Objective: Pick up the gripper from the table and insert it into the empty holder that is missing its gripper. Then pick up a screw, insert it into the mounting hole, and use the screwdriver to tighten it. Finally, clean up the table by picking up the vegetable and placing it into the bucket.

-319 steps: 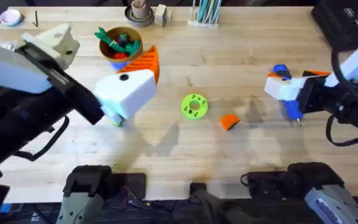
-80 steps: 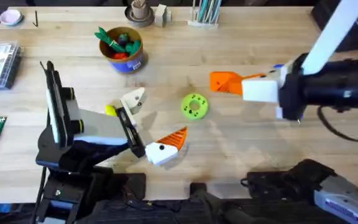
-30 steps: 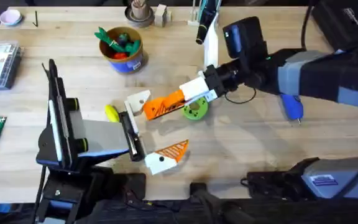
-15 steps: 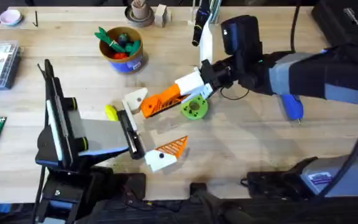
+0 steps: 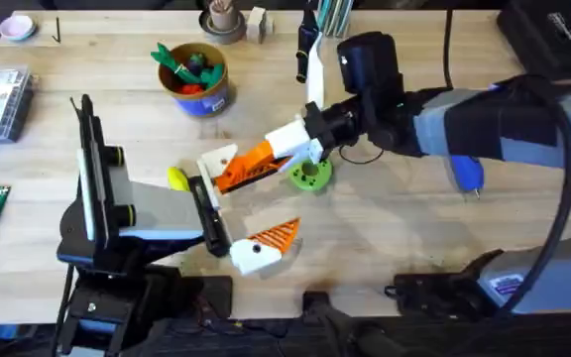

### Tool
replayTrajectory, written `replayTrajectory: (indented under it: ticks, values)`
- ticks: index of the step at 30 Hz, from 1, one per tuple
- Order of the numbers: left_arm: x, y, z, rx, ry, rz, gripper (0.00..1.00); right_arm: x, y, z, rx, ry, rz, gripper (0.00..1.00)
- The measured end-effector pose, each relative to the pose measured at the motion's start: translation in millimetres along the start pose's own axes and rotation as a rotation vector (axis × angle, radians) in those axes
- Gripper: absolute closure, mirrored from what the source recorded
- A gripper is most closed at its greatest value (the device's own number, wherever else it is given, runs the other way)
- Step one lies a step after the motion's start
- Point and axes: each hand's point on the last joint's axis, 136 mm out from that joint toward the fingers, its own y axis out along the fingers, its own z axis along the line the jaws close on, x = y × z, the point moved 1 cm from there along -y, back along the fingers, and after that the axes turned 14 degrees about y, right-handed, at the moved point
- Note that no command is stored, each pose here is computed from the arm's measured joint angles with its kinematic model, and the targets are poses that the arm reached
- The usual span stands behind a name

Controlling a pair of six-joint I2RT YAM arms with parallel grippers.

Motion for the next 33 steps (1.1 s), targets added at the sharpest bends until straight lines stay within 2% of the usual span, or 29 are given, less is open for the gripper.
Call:
replayTrajectory:
  ticks: [11, 19, 26, 33]
  values:
    - [-1.0, -0.7, 3.1, 0.016, -0.066, 0.004, 0.008, 9.7, 3.4, -3.0, -0.032, 0.045, -0.058, 0.994]
    - [-3.2, -2.3, 12.5, 0.07, -0.078, 0.014, 0.007, 22.2, 12.0, -0.3, -0.055, 0.036, -0.133, 0.995]
    - [-4.5, -2.5, 15.1, 0.085, -0.105, 0.019, 0.007, 30.8, 14.5, -1.5, -0.075, 0.054, -0.191, 0.995]
    - [-5.8, -3.5, 22.3, 0.129, -0.097, 0.026, 0.008, 36.7, 20.7, 5.0, -0.07, 0.011, -0.229, 0.995]
